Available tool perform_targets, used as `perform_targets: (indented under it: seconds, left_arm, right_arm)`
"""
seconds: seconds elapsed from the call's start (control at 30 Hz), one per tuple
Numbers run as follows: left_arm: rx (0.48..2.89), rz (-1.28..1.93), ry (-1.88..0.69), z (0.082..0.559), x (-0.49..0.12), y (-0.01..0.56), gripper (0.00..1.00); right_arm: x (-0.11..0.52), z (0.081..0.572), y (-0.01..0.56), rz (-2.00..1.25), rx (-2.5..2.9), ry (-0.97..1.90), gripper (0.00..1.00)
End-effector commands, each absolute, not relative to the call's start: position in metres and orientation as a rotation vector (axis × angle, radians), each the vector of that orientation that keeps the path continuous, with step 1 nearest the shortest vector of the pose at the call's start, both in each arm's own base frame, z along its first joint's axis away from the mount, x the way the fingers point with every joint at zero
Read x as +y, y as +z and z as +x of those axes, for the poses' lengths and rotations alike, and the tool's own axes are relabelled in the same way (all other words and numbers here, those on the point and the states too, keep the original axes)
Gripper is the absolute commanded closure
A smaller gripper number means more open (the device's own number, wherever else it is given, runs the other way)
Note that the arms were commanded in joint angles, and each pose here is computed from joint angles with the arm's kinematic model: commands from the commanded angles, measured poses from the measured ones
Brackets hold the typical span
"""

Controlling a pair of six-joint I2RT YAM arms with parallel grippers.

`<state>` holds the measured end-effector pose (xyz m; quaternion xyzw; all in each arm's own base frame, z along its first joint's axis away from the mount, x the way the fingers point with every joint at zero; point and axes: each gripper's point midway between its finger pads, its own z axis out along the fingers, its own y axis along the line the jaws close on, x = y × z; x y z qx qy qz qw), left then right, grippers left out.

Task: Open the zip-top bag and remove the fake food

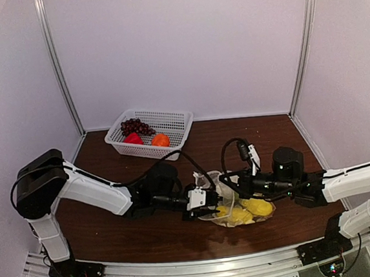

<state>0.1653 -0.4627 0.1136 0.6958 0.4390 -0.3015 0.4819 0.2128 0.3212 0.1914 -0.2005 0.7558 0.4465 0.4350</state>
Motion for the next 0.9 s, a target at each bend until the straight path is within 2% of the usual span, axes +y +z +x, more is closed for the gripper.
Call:
perform_targets:
  seconds: [0.0,0.1,0.43,0.53,0.67,0.87]
  left_arm:
    - [1.019,1.765,-0.675,0.170,-0.474,0.094,0.66]
    - [1.021,1.790,-0.667,0.173,-0.479,0.082,0.62]
    - [1.063,1.919,-0.665,0.170,-0.487,0.036,0.30]
    - [1.091,1.945,-0.685,0.170,-0.491,0.026,0.25]
    - [1.112,1.943,-0.699,0.170,-0.493,0.016,0.26]
    - [1.145,1.931,-0.721,0.171,-0.495,0.008,0.43]
  right_arm:
    - [0.321,0.209,0.188,-0.458,1.879,1.163,1.00]
    - [0.321,0.209,0.189,-0.449,1.878,1.170,1.00]
    - [0.319,0.209,0.182,-0.431,1.891,1.171,1.00]
    - [0.318,0.210,0.178,-0.420,1.897,1.165,1.00]
    - [0.313,0.211,0.169,-0.405,1.914,1.143,1.00]
    - [0.305,0.211,0.161,-0.385,1.932,1.106,1.00]
